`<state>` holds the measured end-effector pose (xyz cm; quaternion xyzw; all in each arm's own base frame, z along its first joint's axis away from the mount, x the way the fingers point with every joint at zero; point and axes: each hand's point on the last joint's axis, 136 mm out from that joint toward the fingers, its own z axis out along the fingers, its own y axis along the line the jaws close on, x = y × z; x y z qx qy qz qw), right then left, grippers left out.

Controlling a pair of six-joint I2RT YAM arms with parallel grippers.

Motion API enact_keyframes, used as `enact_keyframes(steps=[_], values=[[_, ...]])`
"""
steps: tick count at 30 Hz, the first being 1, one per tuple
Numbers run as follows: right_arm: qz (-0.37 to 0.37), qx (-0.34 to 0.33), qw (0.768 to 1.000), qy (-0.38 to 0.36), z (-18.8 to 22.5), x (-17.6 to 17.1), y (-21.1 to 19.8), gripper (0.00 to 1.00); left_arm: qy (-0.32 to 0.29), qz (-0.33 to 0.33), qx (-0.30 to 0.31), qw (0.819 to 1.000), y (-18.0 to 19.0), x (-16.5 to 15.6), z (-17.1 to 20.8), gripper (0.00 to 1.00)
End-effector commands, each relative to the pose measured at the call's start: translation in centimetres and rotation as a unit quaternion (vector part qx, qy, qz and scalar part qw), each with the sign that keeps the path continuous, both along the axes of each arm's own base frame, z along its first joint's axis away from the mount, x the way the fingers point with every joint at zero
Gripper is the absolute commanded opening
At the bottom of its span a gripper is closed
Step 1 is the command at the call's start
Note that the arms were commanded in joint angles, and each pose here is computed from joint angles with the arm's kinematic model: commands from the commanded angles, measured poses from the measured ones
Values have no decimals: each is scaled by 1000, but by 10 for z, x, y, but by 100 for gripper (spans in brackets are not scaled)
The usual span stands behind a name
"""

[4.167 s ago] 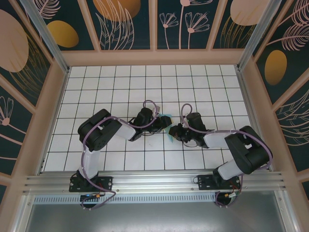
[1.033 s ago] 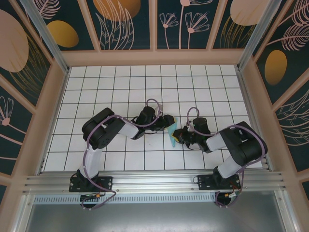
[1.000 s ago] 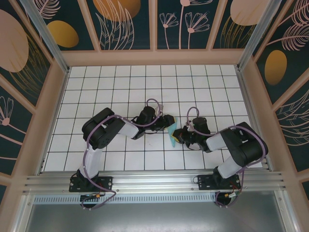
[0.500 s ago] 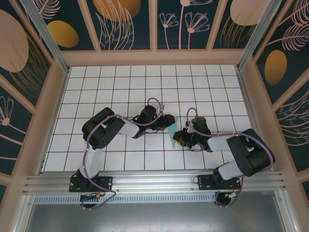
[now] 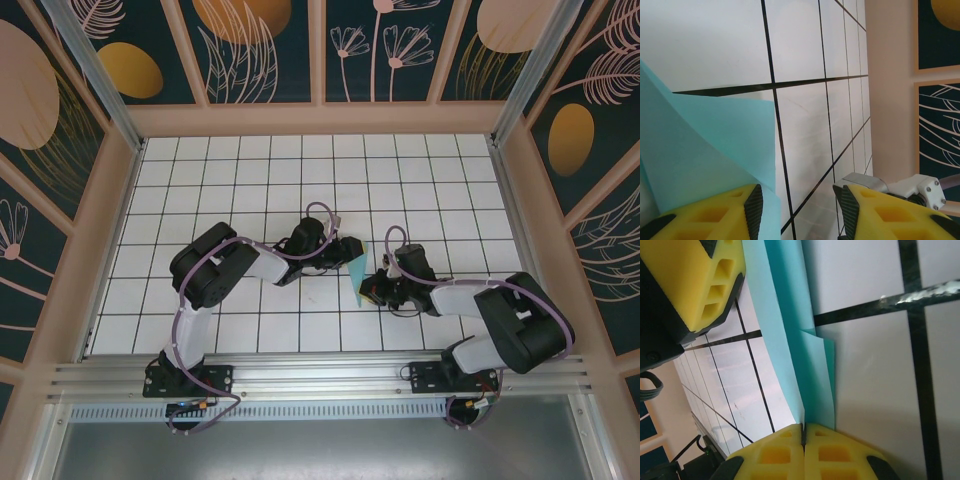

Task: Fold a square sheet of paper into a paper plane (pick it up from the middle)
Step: Fold the wing for the fifth time at the center of the table.

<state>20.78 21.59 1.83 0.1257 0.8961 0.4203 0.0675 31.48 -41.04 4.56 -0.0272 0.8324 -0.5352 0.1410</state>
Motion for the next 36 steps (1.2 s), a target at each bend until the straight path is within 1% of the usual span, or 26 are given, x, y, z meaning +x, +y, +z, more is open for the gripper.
enact_keyframes(steps=[1,4,6,15,18,19,22,26,31,32,35,36], values=[[14,-22,999,26,-12,-14,-4,4,6,3,22,1000,4,4,-17,49],[21,-17,999,21,-9,-16,-1,12,9,3,22,1000,4,3,-17,49],[23,-16,1000,14,-5,-17,0,14,7,3,21,1000,4,3,-16,49],[30,-35,999,7,-2,-20,-3,18,8,1,17,1000,2,3,-16,49],[32,-42,999,8,-5,-21,-3,18,8,1,16,1000,2,3,-15,49],[32,-42,999,9,-6,-21,-3,16,8,1,16,1000,2,4,-15,49],[27,-45,998,16,-10,-22,-5,6,9,1,15,1000,1,4,-15,49],[25,-46,998,36,-18,-30,-7,0,10,0,14,1000,1,3,-15,48],[8,-56,995,80,-38,-44,-17,0,10,1,12,1000,1,4,-14,48],[6,-60,995,84,-41,-45,-19,2,10,1,12,1000,1,4,-14,48],[4,-43,997,56,-28,-38,-14,5,11,1,12,1000,1,4,-14,48],[2,-41,998,42,-21,-32,-13,9,12,1,13,1000,1,3,-15,48]])
